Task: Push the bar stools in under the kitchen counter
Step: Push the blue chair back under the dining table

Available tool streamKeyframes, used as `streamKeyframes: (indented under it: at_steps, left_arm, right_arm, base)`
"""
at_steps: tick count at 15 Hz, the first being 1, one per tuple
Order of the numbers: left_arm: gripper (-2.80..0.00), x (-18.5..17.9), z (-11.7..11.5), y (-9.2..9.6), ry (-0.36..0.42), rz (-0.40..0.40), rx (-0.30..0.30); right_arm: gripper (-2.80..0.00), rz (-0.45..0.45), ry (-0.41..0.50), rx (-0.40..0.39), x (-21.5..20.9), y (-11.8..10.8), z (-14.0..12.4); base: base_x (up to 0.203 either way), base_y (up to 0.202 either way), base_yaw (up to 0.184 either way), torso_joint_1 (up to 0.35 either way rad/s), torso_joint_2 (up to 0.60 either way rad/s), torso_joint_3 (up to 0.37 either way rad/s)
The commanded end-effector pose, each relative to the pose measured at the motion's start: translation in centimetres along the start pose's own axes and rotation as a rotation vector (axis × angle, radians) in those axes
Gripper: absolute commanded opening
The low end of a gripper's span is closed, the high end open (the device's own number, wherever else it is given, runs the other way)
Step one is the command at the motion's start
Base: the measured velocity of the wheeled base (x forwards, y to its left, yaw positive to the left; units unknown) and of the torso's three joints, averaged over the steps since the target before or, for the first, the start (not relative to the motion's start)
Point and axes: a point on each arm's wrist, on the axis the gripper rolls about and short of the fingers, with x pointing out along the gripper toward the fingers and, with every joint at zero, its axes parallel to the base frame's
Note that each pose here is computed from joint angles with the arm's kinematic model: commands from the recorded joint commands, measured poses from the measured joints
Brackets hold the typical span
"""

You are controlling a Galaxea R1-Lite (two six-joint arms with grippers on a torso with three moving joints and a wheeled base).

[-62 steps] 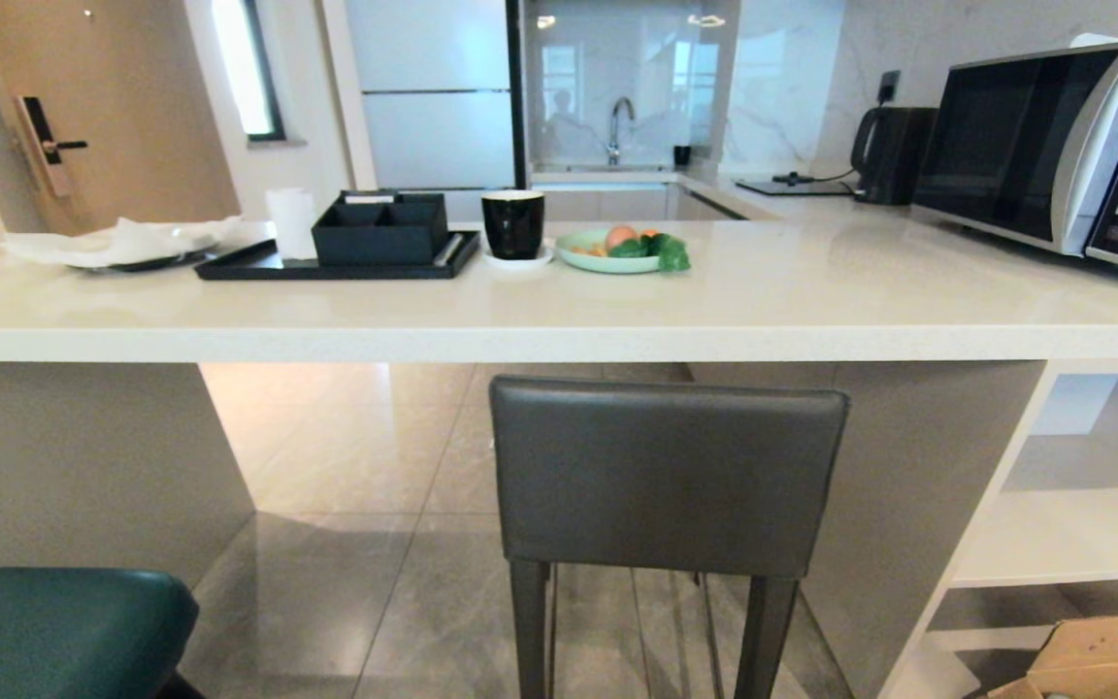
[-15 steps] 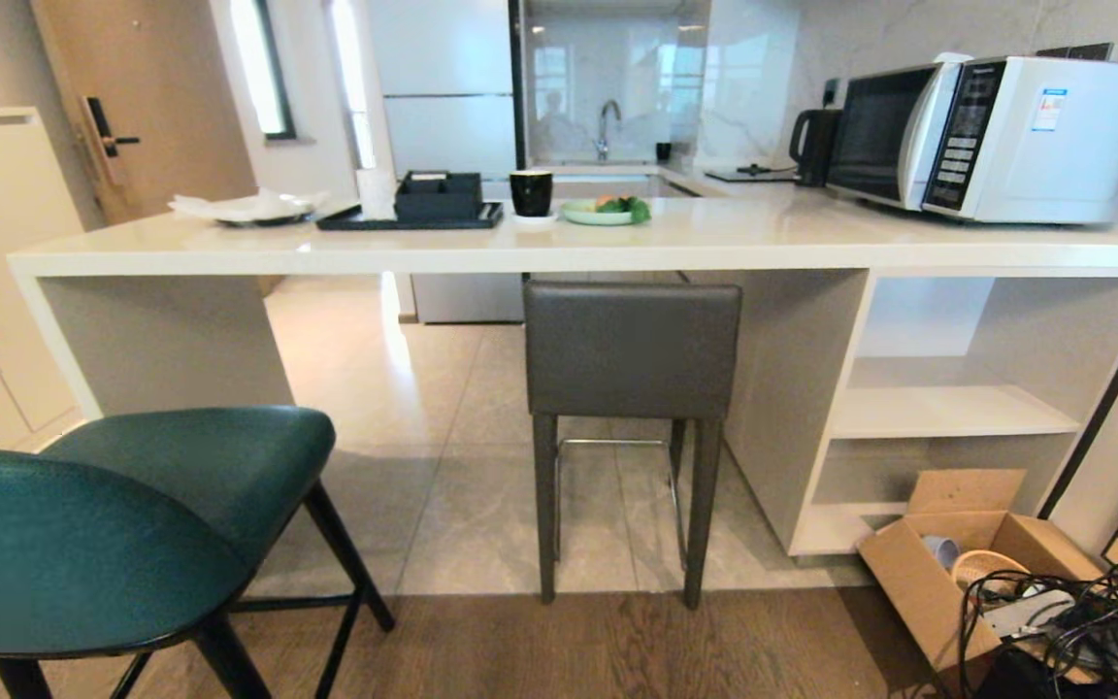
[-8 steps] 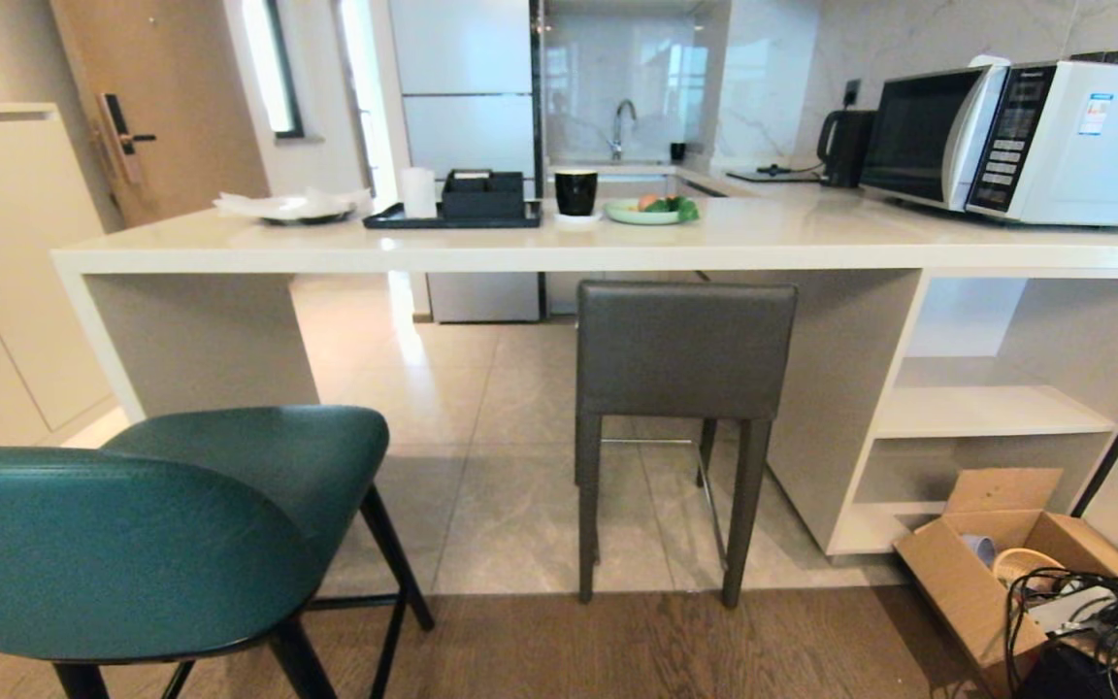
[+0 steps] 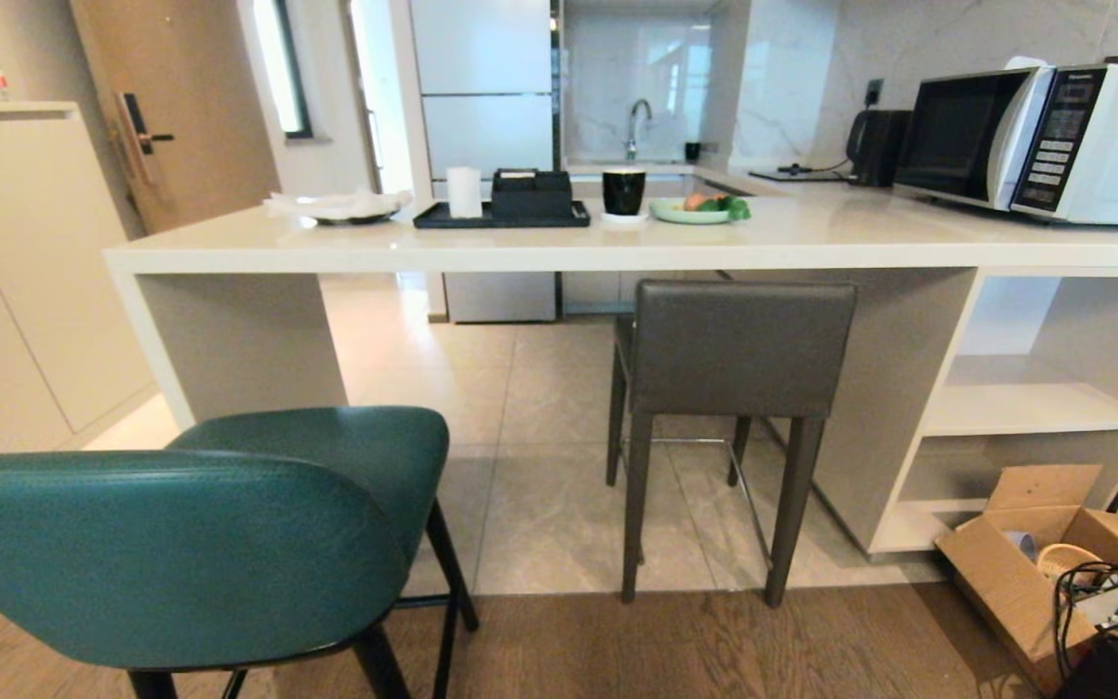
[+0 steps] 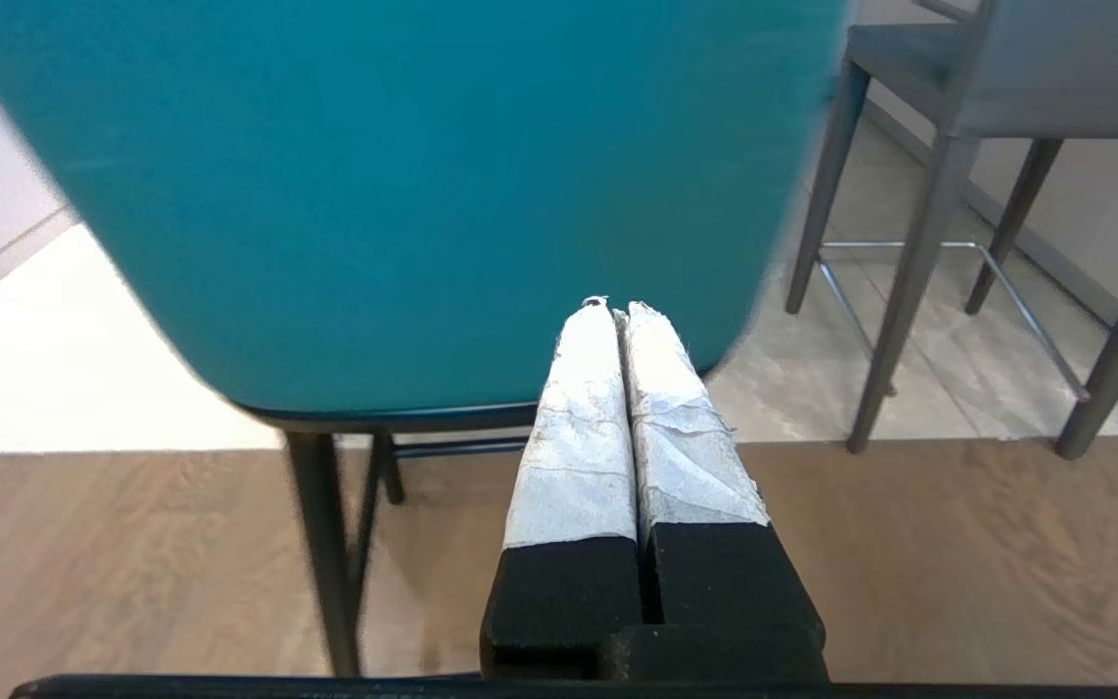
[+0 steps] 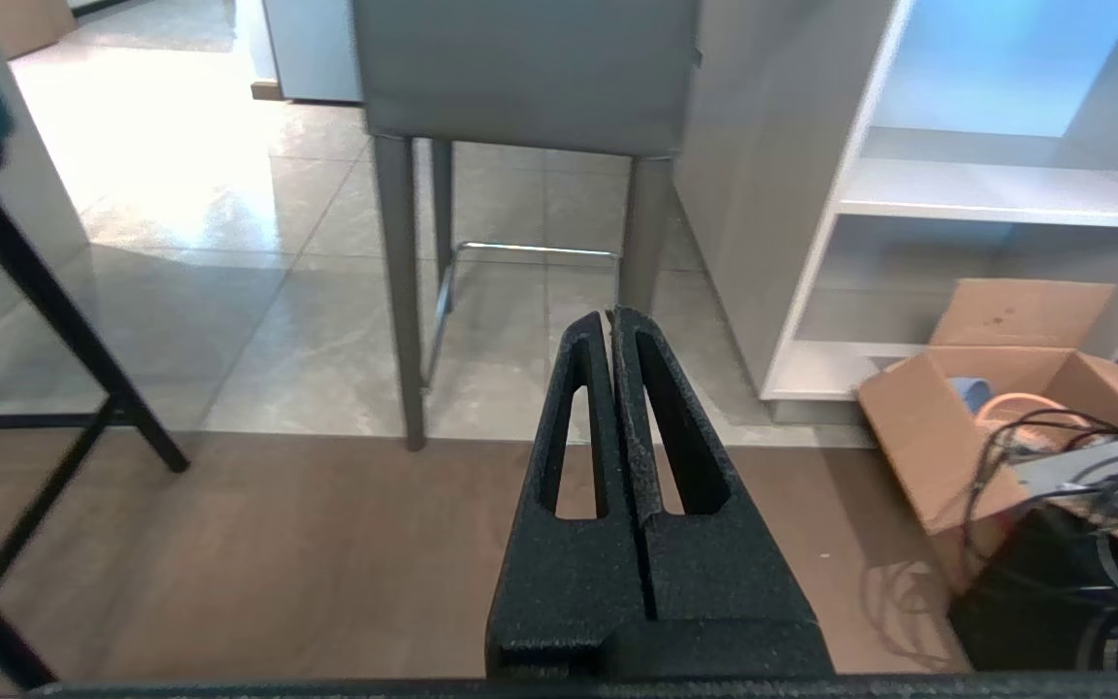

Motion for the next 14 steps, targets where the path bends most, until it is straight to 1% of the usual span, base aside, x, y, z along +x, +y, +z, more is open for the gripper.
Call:
streamKeyframes:
  at_steps: [1,14]
  left_arm:
    - [-2.8,0.01,0.01,0.0,0.001,0.0,0.001]
    - [-2.8,0.01,0.01,0.0,0.001,0.0,0.001]
  right_arm:
    - [-2.8,0.001,0.0,-0.002,0.0,0.0,0.0]
    - [-2.8,0.001,0.0,-0.002,0.0,0.0,0.0]
  base:
    - [0.0,0.195,-0.002,0.0,0.01,0.002]
    - [0.0,0.196,-0.002,0.003,0.0,0.002]
